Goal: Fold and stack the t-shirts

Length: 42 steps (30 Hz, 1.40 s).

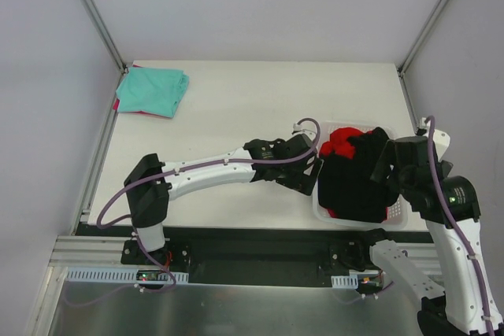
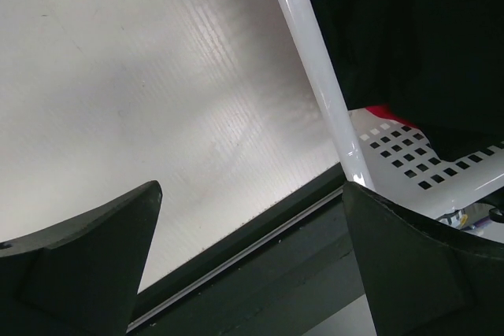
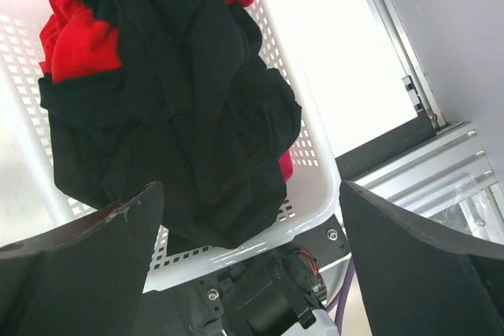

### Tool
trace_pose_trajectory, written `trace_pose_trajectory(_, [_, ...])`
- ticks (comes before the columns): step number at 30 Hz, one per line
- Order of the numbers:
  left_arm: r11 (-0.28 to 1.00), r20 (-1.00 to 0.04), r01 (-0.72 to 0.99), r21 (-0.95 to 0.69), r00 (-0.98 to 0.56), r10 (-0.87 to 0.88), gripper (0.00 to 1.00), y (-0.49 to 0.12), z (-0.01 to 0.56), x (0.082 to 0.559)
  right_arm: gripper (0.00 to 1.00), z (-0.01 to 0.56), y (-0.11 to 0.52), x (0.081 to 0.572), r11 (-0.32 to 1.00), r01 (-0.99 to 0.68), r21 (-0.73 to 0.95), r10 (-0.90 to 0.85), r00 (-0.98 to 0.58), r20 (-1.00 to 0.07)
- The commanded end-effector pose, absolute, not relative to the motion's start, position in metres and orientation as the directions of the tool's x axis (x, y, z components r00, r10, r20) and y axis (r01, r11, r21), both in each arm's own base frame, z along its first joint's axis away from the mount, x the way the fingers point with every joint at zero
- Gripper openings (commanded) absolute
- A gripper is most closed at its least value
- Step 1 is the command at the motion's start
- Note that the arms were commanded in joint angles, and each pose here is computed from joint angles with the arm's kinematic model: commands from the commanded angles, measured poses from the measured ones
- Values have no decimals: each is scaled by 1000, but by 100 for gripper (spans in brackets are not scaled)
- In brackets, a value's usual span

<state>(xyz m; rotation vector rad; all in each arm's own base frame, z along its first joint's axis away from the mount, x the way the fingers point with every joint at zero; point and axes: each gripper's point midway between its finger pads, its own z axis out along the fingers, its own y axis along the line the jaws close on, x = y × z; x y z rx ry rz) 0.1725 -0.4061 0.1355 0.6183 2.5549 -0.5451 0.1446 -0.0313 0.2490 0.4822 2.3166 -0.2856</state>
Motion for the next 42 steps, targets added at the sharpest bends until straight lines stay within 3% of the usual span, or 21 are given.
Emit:
trace_pose_trajectory(1, [825, -543, 488, -283, -791, 281, 99, -420, 150, 181, 96, 254, -44, 122, 878, 470, -90, 277, -652, -706])
trace_pose_trajectory(13, [866, -550, 420, -271, -806, 219, 99, -454, 130, 190, 96, 250, -36, 100, 893, 450, 8, 326, -634, -701])
trace_pose_trajectory(21, [901, -545, 358, -244, -819, 178, 87, -461, 106, 206, 96, 256, -31, 92, 912, 406, 55, 322, -627, -709])
trace_pose_trajectory(23, [912, -540, 333, -238, -826, 160, 80, -460, 100, 211, 96, 259, -29, 91, 916, 396, 72, 323, -618, -716])
trace_pose_trajectory(24, [916, -537, 324, -237, -829, 155, 66, -459, 97, 213, 96, 260, -28, 91, 918, 389, 78, 323, -618, -717])
trace_pose_trajectory(29, [922, -540, 299, -246, -833, 126, 28, -461, 97, 232, 96, 260, -22, 88, 930, 355, 99, 315, -628, -711])
trace_pose_trajectory(30, [922, -539, 297, -249, -833, 123, 16, -461, 97, 235, 96, 260, -22, 87, 930, 354, 100, 316, -629, -711])
trace_pose_trajectory(32, [924, -544, 289, -252, -832, 112, 5, -461, 100, 246, 96, 258, -20, 86, 932, 344, 110, 317, -633, -706])
trace_pose_trajectory(34, [925, -547, 281, -257, -831, 101, 0, -461, 101, 253, 96, 255, -18, 85, 934, 339, 114, 318, -639, -701])
trace_pose_trajectory(42, [947, -558, 163, -277, -830, -20, 0, -440, 104, 312, 96, 252, -13, 81, 941, 311, 134, 315, -654, -687])
